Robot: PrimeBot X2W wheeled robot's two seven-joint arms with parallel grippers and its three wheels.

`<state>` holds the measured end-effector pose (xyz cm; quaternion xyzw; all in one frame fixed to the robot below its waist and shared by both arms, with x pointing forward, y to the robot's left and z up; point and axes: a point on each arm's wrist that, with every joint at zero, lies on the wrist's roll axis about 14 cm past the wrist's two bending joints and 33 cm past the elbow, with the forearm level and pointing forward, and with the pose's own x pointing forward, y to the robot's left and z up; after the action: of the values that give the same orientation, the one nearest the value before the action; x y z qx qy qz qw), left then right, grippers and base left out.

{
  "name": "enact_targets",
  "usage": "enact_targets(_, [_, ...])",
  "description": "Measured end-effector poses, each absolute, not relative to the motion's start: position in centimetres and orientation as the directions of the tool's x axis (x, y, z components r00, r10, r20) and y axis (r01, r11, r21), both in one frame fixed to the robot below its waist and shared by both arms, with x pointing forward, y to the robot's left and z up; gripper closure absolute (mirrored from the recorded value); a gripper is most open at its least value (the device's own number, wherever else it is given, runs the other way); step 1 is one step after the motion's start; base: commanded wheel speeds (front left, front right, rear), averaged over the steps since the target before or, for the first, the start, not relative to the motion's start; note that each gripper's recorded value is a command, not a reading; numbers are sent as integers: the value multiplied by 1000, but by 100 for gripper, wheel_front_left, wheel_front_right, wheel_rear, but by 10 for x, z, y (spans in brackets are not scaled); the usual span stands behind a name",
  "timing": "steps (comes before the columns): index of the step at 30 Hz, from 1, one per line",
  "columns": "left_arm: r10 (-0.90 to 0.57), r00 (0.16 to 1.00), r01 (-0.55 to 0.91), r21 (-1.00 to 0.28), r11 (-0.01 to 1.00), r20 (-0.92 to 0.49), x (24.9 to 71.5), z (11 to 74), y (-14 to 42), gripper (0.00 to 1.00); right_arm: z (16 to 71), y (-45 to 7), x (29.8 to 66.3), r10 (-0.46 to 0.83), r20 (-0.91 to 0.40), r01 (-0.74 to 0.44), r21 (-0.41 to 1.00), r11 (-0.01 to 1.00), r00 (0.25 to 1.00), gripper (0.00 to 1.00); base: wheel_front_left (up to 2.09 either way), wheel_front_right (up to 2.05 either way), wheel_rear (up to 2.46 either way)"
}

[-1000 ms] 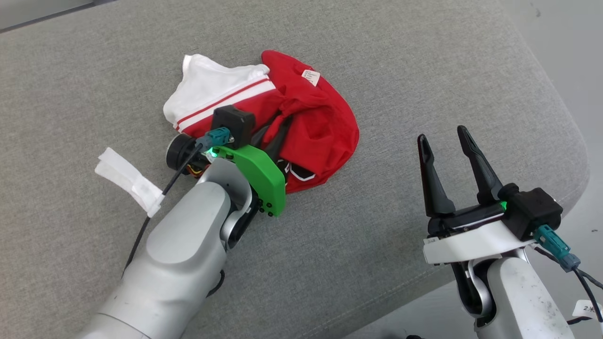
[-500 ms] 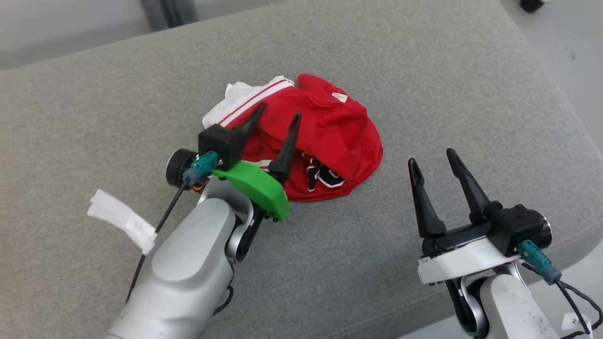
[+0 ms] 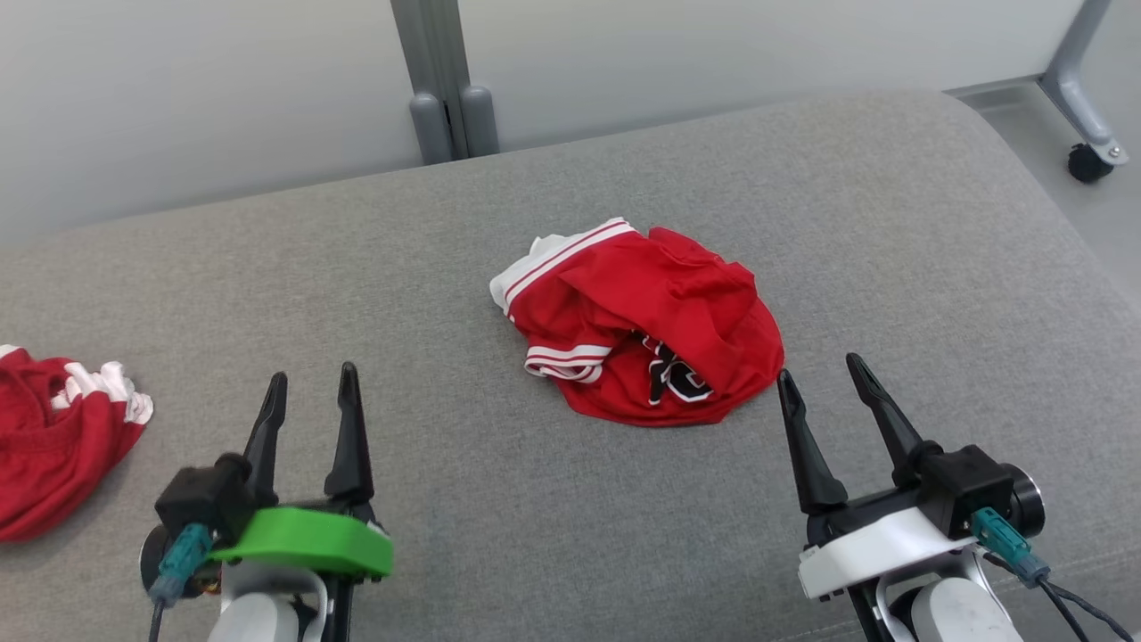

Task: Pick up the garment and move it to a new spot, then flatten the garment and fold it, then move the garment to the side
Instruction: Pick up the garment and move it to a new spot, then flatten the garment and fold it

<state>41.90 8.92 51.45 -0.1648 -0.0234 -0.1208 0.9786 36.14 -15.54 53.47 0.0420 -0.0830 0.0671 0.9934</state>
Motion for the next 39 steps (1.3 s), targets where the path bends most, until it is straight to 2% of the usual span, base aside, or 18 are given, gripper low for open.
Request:
enact_targets(6, [-118, 989, 132, -196, 972, 85, 374, 508, 137, 0, 539, -147, 352, 150, 189, -167, 78, 983, 970, 0, 0, 0, 0])
enact_targets(15, [-16, 998, 27, -170, 985, 68, 337, 501, 170, 0, 536, -134, 341, 191, 180, -204, 56, 977, 965, 0, 0, 0, 0])
enact_targets(20, [-18, 999, 27, -200, 979, 49, 334, 495, 165, 0, 532, -128, 341, 207, 168, -219, 58, 974, 964, 0, 0, 0, 0])
enact_targets(39, [-24, 999, 30, -191, 981, 35, 335, 491, 160, 0, 527, -131, 341, 199, 153, -211, 62, 976, 968, 0, 0, 0, 0])
